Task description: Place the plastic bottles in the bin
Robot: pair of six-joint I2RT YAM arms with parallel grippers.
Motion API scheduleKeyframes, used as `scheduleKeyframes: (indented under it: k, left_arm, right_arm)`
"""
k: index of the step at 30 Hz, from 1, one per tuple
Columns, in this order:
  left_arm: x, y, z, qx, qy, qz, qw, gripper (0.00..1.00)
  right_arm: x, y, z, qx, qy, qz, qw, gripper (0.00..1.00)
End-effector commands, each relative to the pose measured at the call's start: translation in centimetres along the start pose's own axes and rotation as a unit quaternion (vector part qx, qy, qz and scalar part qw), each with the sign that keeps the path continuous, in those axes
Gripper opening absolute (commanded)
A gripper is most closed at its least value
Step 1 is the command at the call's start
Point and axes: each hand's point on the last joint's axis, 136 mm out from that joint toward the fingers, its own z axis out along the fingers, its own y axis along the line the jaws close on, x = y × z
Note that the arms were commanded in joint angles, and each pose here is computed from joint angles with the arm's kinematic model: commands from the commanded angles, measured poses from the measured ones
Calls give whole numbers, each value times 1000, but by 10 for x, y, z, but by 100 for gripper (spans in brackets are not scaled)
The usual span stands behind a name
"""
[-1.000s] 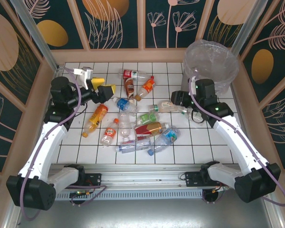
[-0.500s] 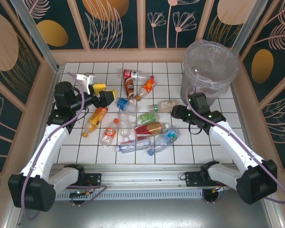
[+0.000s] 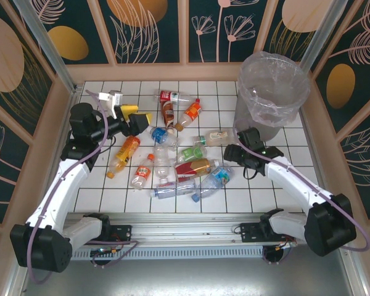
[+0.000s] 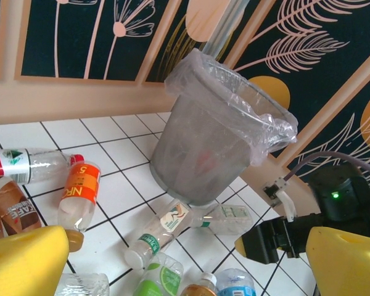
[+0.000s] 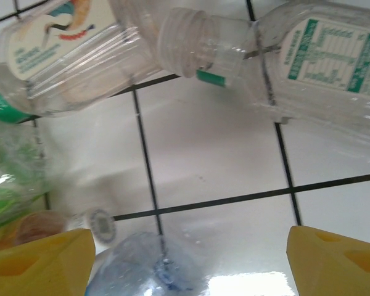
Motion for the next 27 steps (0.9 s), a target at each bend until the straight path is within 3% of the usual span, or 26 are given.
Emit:
scheduleKeyframes:
  k: [1,8,14,27]
  left_arm:
    - [-7,-8,6,24,1,14,1000,99]
    - [-4,-1,14,27,6,7,1000,99]
    - [-1,2,14,24,6,5,1000,99]
    - [6,5,11,13,9,3,1000,99]
  right_arm:
    - [-21,-15,-7,33,-28,-36,998,85]
    - [-42,-6,-4,4,-18,-113,993,89]
    - [-57,-8,13,33,-27,-162,986,91]
    - [-81,-25,33,80,-53,-174,980,98]
